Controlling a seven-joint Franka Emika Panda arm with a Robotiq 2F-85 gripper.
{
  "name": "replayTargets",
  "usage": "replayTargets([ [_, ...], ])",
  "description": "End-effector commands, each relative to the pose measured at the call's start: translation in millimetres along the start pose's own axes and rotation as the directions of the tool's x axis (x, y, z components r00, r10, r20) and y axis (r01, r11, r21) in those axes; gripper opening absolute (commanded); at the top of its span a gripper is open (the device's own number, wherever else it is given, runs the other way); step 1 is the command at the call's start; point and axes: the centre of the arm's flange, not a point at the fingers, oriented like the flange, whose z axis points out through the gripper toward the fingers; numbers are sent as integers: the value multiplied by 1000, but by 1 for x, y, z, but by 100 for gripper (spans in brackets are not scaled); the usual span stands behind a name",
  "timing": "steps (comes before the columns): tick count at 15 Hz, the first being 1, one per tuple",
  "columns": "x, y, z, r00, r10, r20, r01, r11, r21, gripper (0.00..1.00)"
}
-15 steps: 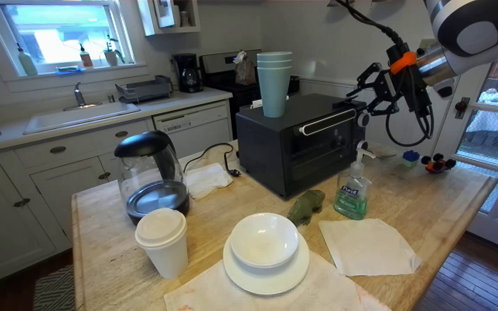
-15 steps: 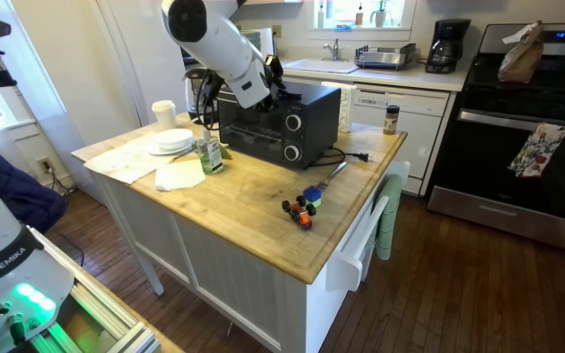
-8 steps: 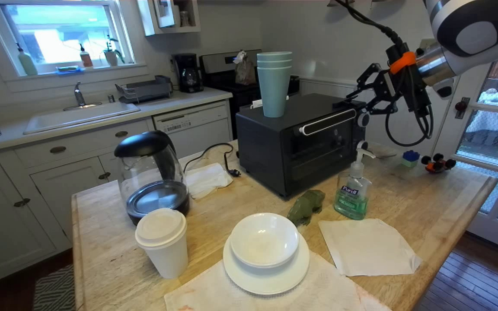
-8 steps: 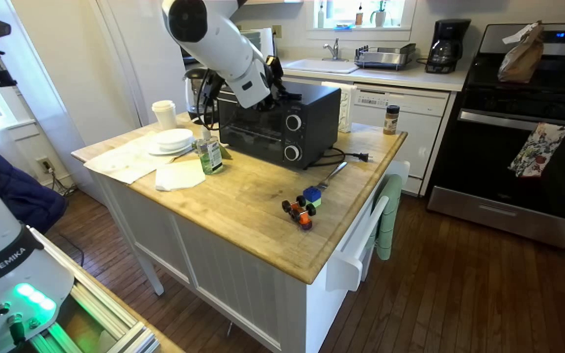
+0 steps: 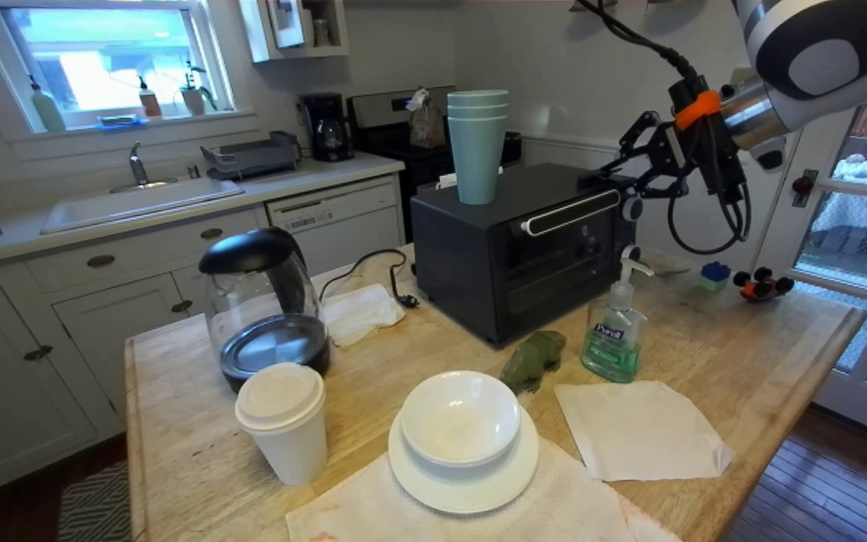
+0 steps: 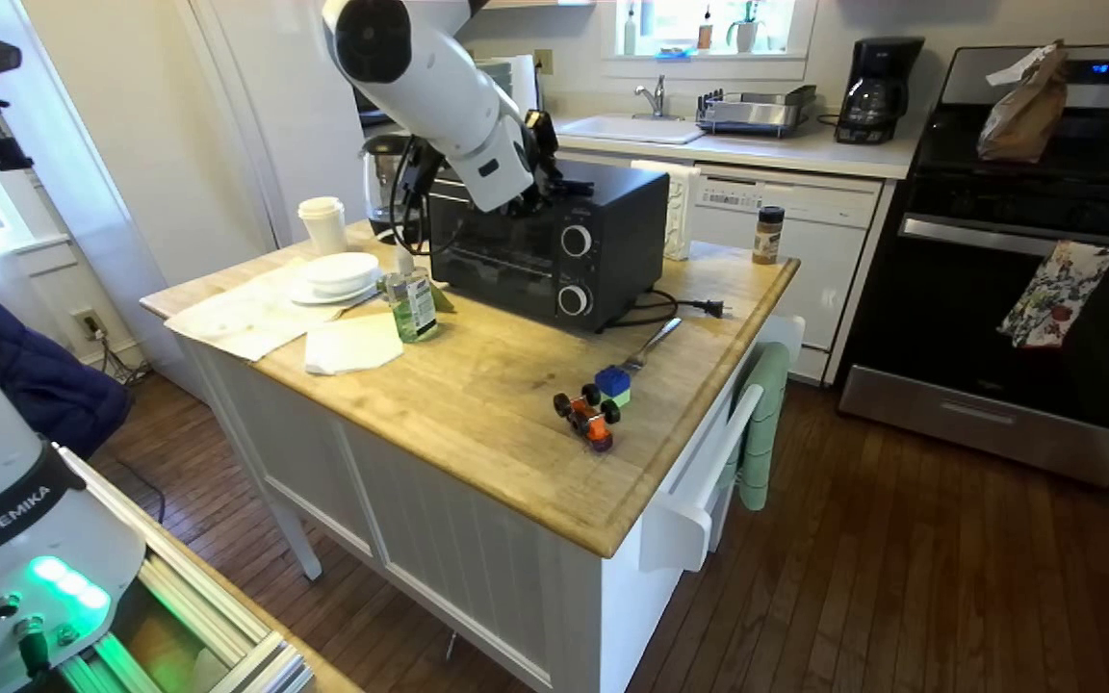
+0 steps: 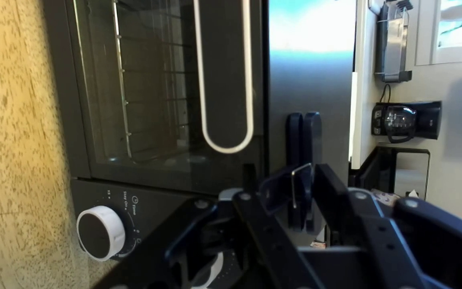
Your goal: Place the clip on the handle of the oven door
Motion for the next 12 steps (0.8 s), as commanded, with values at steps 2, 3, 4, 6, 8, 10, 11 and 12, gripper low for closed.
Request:
replayTargets([
  [2,1,-3,8,1000,8,-9,-8,1000,22,35],
  [3,1,-5,8,1000,8,-9,-8,1000,25,32],
  [4,1,-5,8,1000,8,-9,-8,1000,26,31],
  [6,2,-8,8,1000,6,-10,-6,1000,30,27],
  [8,3,-9,8,1000,6,-10,-6,999,32,23],
  [10,3,-10,8,1000,6,-10,-5,999,34,5],
  [11,3,-10,8,1000,5,-10,-5,999,34,5],
  [12,4,-11,8,1000,5,-10,-5,999,36,1],
])
